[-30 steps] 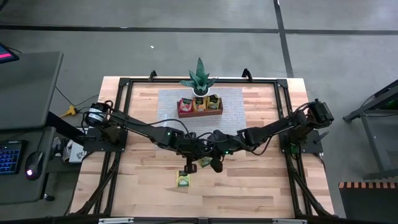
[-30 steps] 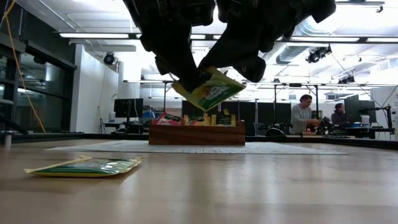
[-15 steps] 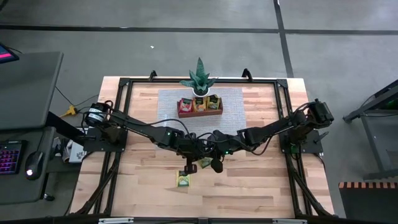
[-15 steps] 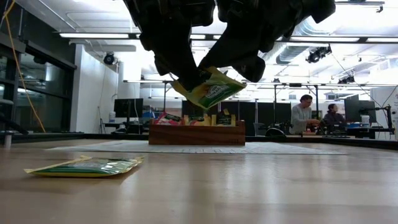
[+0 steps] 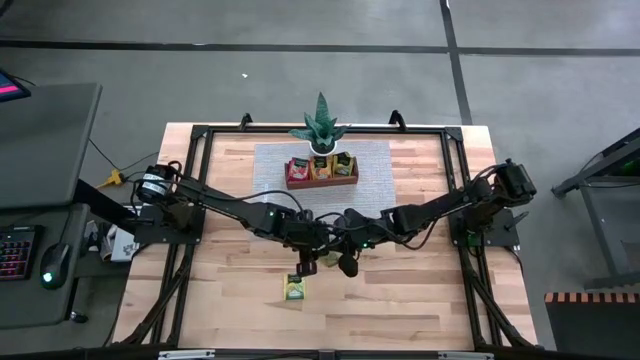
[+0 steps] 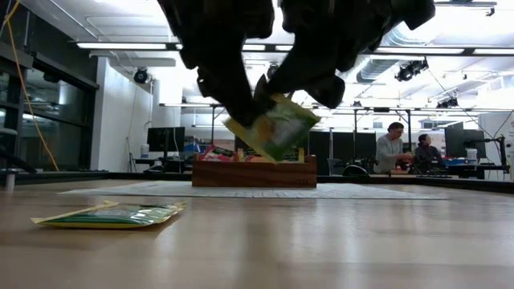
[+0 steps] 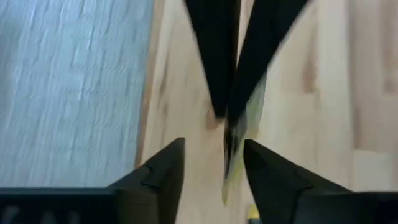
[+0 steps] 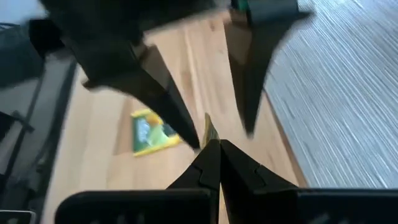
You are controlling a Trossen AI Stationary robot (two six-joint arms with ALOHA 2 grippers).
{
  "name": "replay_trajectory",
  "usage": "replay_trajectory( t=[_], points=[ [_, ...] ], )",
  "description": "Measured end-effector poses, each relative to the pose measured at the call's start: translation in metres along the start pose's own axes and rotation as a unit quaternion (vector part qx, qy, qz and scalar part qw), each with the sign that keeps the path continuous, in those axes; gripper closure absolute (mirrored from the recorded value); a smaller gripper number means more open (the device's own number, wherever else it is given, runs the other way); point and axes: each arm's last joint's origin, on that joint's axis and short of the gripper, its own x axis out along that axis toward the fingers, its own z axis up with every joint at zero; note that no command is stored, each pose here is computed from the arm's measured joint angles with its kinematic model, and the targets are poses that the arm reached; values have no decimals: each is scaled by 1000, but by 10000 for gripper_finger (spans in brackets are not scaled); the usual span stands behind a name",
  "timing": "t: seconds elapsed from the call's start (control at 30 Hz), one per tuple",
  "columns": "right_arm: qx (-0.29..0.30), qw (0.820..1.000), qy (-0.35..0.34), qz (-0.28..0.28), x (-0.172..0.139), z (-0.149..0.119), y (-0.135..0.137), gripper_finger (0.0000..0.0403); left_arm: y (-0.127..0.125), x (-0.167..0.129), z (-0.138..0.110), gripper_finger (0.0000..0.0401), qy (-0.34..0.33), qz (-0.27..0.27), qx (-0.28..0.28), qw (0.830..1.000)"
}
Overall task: Pick & Place Tea
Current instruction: Put the yellow tea bag into the right section of the wooden organizer
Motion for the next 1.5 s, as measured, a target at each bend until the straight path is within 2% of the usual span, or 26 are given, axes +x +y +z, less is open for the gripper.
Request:
replay_trajectory(
  t=[0.13, 0.3, 0.43, 0.63, 0.77, 0.9, 1.03, 1.17, 1.37, 1.5],
  points=[
    [7, 999, 26, -31, 0, -6, -4, 403, 5, -7, -9, 206, 39, 46, -4, 998],
    [5, 998, 23, -61, -1, -7, -7, 403, 12, -27, -17, 192, 73, 105, -5, 992],
    [6, 995, 3, -104, -4, -3, -13, 403, 16, -43, -20, 192, 58, 141, -14, 988],
    [-2, 990, -44, -136, -30, 20, -25, 403, 25, -72, -37, 192, 6, 145, -33, 989],
    [-11, 983, -77, -168, -55, 39, -40, 403, 34, -90, -57, 192, -46, 134, -56, 988],
    [-6, 979, -117, -167, -73, 49, -64, 403, 42, -99, -81, 192, -115, 99, -93, 984],
    [-4, 972, -188, -138, -81, 39, -91, 403, 49, -103, -103, 192, -164, 54, -123, 977],
    [14, 959, -249, -138, -86, 21, -121, 403, 52, -104, -117, 192, -194, 7, -128, 973],
    [52, 952, -256, -156, -91, 0, -160, 403, 53, -108, -123, 192, -243, -46, -131, 960],
    [48, 949, -260, -170, -97, 3, -179, 403, 52, -107, -124, 192, -256, -65, -133, 955]
  ],
)
